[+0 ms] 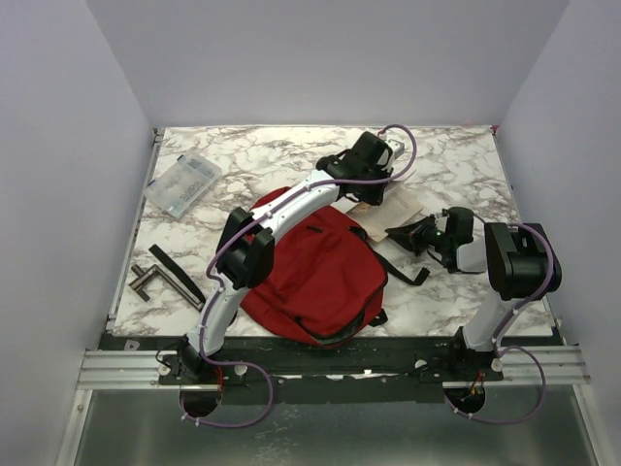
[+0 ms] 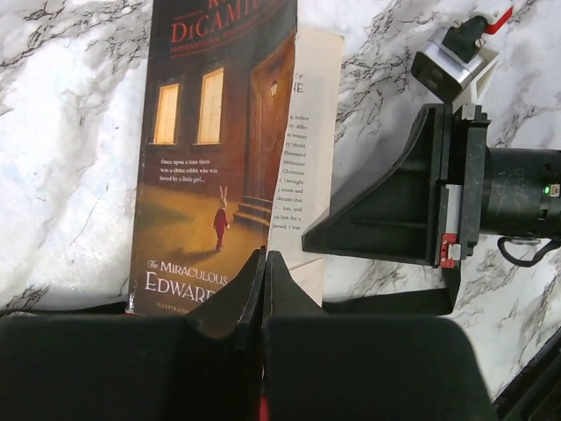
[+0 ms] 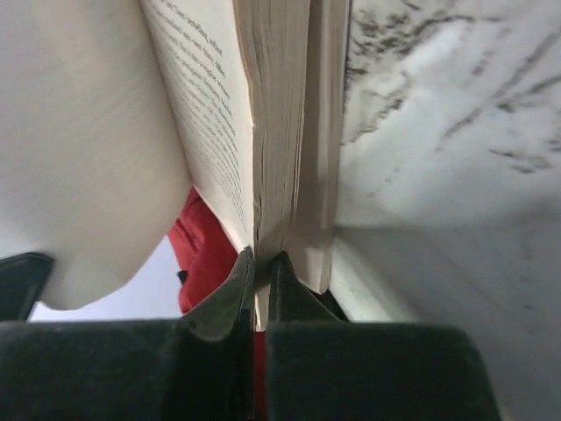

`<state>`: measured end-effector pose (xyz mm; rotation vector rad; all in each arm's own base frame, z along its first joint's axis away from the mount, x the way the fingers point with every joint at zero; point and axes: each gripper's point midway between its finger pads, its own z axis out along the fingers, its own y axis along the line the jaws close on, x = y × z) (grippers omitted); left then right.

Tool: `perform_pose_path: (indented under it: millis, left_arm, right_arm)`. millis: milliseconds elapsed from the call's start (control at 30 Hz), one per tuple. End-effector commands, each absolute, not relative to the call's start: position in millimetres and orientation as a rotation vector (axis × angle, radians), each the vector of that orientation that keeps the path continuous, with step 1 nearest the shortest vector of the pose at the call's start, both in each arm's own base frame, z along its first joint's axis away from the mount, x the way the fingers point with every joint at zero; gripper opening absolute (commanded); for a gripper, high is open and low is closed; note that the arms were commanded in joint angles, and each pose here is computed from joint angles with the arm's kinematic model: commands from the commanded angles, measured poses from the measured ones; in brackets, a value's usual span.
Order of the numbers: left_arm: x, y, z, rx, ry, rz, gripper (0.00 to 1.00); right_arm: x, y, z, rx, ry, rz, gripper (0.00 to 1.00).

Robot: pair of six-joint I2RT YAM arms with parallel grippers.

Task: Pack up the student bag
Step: Pick up the book from the center of the board.

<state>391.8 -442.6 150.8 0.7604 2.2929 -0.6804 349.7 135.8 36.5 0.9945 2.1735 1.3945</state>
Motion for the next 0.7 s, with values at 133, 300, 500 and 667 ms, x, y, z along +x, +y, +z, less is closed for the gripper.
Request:
perform_pose_path:
  millis: [133,300,500,667]
  left_arm:
    - [377,-444,129,0.898,2.294,-0.623,0.32]
    - [371,-444,112,1.029,2.241,-0.449,0.66]
    - [366,-447,98,1.174,2.138,-0.184,0.76]
    - [379,-437,91,1.177,2.096,0.034,0.71]
  right_arm:
    - [371,138,82,1.030,2.020,1.519,0.00]
    - [368,138,91,1.094,2.021,1.522,0.00]
    - [368,139,100,1.126,2.006,1.551,0.00]
    - [368,137,113,1.126,1.983,1.552,0.00]
